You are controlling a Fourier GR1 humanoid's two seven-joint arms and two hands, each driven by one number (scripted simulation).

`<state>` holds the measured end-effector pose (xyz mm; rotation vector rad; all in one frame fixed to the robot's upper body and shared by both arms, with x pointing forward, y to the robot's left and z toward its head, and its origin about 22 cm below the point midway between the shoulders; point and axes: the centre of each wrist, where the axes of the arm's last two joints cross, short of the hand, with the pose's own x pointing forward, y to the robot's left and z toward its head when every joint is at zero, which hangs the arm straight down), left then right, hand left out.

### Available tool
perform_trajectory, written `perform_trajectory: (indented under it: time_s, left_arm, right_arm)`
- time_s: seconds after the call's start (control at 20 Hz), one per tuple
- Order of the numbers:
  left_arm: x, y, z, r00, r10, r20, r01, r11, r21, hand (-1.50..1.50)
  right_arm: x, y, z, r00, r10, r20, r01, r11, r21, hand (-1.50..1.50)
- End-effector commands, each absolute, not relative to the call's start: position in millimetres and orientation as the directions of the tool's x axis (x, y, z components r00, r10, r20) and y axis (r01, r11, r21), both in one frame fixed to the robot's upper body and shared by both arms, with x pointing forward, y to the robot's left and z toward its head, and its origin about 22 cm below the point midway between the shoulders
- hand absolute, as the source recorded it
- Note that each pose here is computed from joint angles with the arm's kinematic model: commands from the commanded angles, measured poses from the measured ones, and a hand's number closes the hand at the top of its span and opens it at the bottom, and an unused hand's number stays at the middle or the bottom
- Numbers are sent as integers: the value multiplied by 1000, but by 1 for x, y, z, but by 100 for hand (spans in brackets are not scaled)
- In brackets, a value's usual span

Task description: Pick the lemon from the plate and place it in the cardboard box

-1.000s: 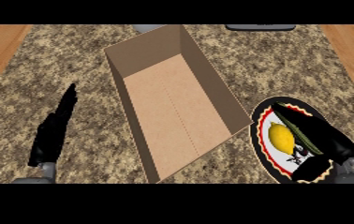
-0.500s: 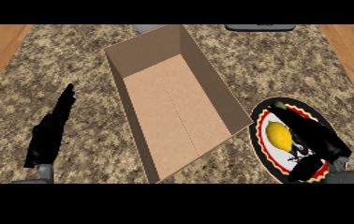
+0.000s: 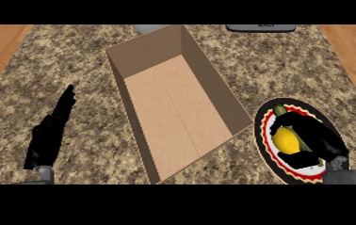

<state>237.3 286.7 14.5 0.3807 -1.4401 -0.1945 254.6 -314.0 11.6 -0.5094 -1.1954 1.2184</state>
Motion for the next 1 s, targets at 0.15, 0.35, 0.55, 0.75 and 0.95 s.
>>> perform_trajectory:
  time_s: [0.15, 0.35, 0.55, 0.75, 0.95]
  left_arm:
    - [247, 293, 5, 128, -367, 922, -103, 919, 380, 0]
    - [235, 292, 7, 131, -360, 924, -131, 917, 376, 0]
    - [239, 294, 3, 122, -365, 923, -110, 919, 378, 0]
    - [234, 291, 3, 128, -372, 919, -100, 918, 385, 0]
    - [227, 289, 12, 121, -365, 923, -95, 921, 377, 0]
  right_arm:
    - [242, -299, -9, -67, 943, 327, -292, 294, -910, 150]
    - [222, -295, 14, 179, 972, 151, -234, 191, -953, 150]
    - [196, -256, 30, 261, 956, 134, -159, 179, -971, 150]
    - [187, -237, 56, 260, 959, 111, -77, 135, -988, 150]
    - [189, -241, 81, 286, 951, 119, -5, 126, -992, 150]
